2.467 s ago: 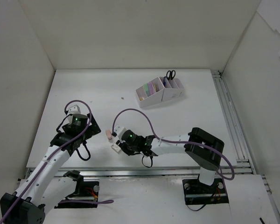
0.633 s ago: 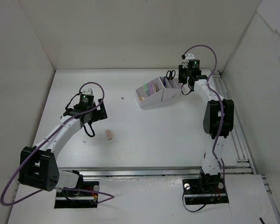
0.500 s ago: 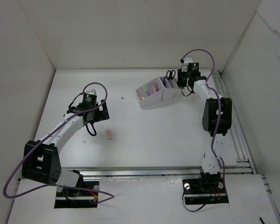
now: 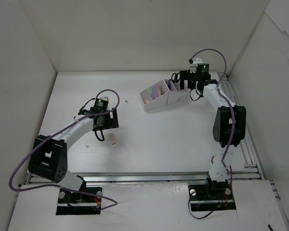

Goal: Sort the stationery into containers
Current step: Pick up the stapler from the center of the board.

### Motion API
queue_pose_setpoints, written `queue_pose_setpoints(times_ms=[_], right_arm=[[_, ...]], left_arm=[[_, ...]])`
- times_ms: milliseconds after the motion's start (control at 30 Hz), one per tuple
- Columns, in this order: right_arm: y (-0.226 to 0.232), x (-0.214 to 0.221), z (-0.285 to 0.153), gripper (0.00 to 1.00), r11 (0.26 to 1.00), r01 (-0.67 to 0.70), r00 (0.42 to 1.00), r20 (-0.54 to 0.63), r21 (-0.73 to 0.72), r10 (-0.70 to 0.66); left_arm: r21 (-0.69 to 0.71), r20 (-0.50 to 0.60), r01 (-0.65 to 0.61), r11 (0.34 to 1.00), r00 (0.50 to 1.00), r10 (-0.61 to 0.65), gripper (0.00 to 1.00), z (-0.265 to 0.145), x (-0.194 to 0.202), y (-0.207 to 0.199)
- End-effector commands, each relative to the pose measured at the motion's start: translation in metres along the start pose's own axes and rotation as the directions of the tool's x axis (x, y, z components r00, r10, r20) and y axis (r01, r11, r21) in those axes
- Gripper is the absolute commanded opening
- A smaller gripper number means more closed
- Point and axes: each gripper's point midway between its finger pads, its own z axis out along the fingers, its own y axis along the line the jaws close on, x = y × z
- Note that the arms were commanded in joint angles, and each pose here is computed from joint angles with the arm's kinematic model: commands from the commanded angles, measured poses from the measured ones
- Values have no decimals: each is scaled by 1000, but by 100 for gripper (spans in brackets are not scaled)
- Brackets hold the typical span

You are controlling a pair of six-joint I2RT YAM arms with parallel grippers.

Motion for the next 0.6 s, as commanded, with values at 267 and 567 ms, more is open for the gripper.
queue_pose_setpoints(times_ms=[267,567], right_arm=[[21,-66,-152,98,974,-109,942,334,200,37],[52,-10,-179,98,971,-100,956,291,218,33]], left_arm=[[-20,-43,0,1000,999,-1,71,5,25,-9],[-131,-107,-8,991,994,-6,49,16,50,7]])
